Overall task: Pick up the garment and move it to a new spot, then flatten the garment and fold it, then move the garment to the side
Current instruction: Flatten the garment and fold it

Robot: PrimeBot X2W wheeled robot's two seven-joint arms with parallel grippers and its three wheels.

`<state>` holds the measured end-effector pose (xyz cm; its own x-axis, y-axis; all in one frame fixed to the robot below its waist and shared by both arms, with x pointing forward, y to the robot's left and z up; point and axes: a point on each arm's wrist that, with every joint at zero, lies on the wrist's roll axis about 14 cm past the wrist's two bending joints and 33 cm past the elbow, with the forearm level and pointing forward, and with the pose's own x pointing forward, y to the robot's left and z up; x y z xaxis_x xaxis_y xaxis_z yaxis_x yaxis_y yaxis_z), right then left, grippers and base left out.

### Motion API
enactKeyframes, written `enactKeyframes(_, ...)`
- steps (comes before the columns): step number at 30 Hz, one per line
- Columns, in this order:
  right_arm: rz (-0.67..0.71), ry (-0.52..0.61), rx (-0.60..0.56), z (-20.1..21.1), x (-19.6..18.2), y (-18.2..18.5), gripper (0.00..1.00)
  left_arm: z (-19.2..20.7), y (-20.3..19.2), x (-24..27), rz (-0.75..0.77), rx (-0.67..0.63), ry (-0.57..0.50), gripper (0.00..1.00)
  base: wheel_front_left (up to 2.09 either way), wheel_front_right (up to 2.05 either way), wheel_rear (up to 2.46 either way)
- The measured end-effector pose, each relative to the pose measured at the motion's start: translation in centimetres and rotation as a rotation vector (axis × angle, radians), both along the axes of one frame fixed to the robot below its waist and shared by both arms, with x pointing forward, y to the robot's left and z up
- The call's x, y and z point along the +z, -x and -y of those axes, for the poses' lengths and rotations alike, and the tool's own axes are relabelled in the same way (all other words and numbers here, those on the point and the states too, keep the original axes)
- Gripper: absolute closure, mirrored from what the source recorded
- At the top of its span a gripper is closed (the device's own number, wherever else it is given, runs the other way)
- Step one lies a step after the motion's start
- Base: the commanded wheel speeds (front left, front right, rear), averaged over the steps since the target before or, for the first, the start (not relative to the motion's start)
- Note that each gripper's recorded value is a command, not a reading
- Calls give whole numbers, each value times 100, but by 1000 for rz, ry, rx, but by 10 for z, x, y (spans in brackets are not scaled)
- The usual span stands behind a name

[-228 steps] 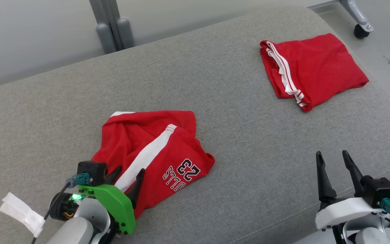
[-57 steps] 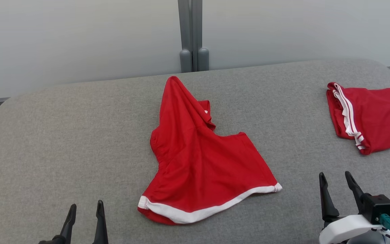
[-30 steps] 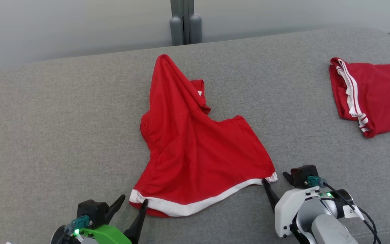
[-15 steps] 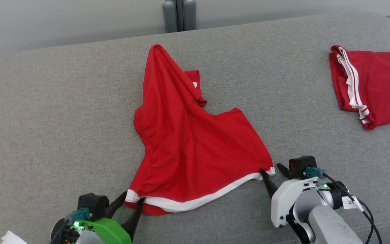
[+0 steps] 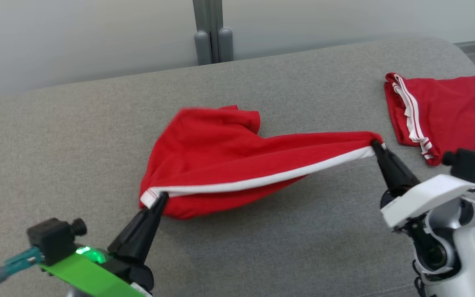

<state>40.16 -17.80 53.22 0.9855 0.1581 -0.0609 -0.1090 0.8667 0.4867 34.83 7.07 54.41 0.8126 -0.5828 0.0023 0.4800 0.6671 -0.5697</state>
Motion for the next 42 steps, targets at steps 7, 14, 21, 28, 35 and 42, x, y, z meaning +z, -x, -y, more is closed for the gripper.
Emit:
enactKeyframes(7, 336, -72, -21, 28, 135, 33, 100, 2, 19, 148, 361, -75, 139, 100, 0, 0, 0)
enactKeyframes(14, 450, 76, 13, 31, 213, 23, 100, 22, 8, 211, 479, -231, 93, 100, 0, 0, 0)
enactKeyframes(21, 407, 199, -19, 35, 237, -60, 100, 25, -97, 221, 506, -169, -80, 100, 0, 0, 0)
enactKeyframes(28, 482, 212, -114, 41, 263, -177, 100, 18, -234, 235, 642, 34, -134, 100, 0, 0, 0)
enactKeyframes(35, 497, 78, -153, 31, 202, -271, 100, 8, -336, 161, 606, 192, -83, 100, 0, 0, 0)
enactKeyframes(42, 248, 20, -114, 2, 40, -281, 100, 11, -339, 5, 362, 175, -171, 100, 0, 0, 0)
